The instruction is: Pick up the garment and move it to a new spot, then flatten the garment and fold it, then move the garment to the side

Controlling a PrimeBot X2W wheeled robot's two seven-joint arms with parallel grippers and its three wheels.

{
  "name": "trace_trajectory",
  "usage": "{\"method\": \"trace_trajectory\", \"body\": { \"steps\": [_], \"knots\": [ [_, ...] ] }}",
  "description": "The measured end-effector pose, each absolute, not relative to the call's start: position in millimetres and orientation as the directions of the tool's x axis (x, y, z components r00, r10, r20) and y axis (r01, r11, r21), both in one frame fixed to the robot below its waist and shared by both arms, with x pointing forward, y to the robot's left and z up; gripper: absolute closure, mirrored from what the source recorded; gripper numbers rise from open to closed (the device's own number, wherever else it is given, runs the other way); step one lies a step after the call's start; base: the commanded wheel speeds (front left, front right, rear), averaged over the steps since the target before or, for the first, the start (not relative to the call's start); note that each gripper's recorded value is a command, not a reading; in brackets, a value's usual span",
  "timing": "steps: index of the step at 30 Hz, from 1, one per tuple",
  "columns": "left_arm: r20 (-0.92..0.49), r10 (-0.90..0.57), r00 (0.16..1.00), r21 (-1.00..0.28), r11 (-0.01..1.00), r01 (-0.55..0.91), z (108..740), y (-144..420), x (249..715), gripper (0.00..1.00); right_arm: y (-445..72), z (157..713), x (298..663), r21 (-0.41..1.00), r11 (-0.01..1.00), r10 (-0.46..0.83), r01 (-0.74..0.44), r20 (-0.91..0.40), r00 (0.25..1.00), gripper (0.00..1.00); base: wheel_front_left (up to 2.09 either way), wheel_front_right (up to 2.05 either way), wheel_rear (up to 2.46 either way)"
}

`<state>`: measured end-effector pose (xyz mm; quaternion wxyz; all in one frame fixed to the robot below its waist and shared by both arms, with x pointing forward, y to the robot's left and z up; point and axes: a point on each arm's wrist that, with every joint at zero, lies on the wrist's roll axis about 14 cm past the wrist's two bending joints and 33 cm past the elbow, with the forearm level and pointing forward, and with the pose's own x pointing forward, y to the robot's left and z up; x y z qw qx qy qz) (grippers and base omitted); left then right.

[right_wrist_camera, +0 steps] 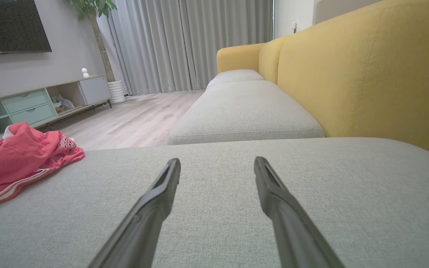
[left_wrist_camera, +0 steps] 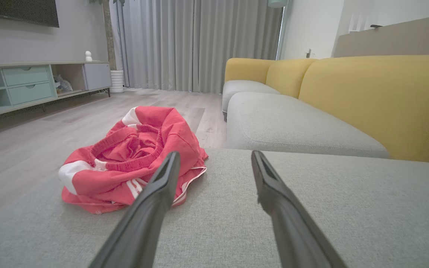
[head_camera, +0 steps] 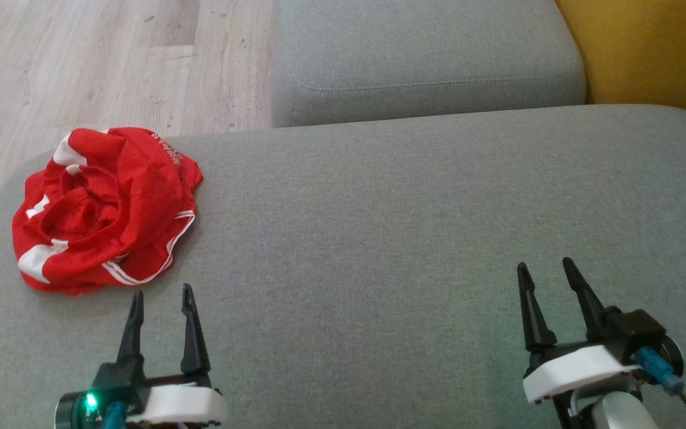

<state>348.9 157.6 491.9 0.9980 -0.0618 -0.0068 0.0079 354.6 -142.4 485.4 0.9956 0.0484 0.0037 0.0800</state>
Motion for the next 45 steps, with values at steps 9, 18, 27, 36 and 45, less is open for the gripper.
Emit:
{"method": "trace_trajectory", "body": {
  "steps": [9, 18, 27, 36, 45],
  "knots": [
    [0.03, -0.014, 0.999, -0.048, 0.999, 0.015, 492.7, 150.9, 346.6, 0.0, -138.4, 484.8, 351.8, 0.019, 0.983, 0.182, -0.182, 0.003, 0.983, 0.0, 0.0, 0.0, 0.0],
    [0.02, -0.019, 1.0, -0.048, 0.999, 0.02, 489.7, 149.5, 348.5, 0.0, -143.7, 480.0, 351.6, 0.022, 0.986, 0.167, -0.166, -0.012, 0.986, 0.0, 0.0, 0.0, 0.0],
    [0.013, 0.014, 1.0, -0.048, 0.999, -0.014, 487.2, 159.2, 345.3, 0.0, -137.9, 478.5, 355.7, 0.021, 0.983, 0.185, -0.185, -0.017, 0.983, 0.0, 0.0, 0.0, 0.0],
    [0.011, 0.169, 0.986, -0.049, 0.984, -0.169, 485.4, 204.9, 319.1, 0.0, -91.7, 480.1, 368.9, 0.015, 0.947, 0.321, -0.321, -0.016, 0.947, 0.0, 0.0, 0.0, 0.0],
    [-0.01, 0.363, 0.932, -0.052, 0.931, -0.363, 475.9, 259.1, 266.3, 0.0, -26.9, 484.0, 374.0, 0.017, 0.869, 0.494, -0.494, -0.009, 0.869, 0.0, 0.0, 0.0, 0.0]
  ]
}}
